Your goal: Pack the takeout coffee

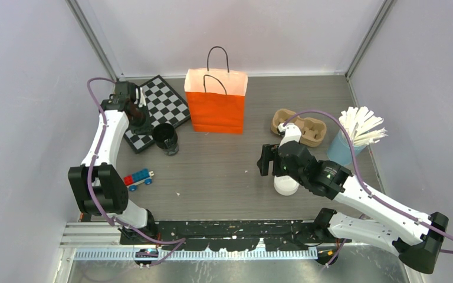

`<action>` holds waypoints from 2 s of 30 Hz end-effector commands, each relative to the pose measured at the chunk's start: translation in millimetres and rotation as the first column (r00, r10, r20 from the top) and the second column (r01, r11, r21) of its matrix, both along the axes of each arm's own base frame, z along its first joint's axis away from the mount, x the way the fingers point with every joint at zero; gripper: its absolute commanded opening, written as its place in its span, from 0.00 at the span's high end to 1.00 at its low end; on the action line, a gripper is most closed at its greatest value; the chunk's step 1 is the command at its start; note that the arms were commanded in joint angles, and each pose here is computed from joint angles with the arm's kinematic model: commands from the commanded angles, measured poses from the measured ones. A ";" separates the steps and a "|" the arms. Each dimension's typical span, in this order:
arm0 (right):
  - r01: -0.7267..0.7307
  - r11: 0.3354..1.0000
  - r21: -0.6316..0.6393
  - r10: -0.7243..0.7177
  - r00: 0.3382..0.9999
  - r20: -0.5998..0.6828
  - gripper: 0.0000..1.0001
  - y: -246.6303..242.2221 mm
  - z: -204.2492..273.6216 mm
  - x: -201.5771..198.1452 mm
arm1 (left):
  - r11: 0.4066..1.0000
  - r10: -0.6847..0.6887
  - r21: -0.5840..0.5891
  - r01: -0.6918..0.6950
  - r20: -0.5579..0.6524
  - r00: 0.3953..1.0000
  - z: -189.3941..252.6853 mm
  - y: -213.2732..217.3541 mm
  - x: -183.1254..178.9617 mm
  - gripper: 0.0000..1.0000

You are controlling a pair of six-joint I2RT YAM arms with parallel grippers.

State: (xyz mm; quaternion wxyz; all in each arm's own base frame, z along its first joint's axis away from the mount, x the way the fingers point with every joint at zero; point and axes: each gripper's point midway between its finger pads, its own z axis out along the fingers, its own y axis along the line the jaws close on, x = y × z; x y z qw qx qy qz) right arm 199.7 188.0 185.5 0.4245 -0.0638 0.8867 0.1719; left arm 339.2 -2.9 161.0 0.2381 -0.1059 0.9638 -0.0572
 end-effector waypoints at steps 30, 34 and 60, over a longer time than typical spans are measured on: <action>0.020 0.949 0.315 -0.064 0.990 0.128 0.26 158.8 80.3 111.7 | 0.994 0.031 -0.105 -0.018 0.118 0.993 39.6 -18.0 0.8 1.00; 0.014 0.960 0.279 -0.047 0.992 0.113 0.28 199.0 64.9 128.6 | 0.994 0.027 -0.110 -0.014 0.118 0.993 39.4 -19.4 0.1 1.00; 0.005 0.977 0.214 -0.020 0.998 0.068 0.49 304.6 8.7 173.9 | 0.992 0.023 -0.129 -0.005 0.134 0.991 37.6 -23.3 1.6 1.00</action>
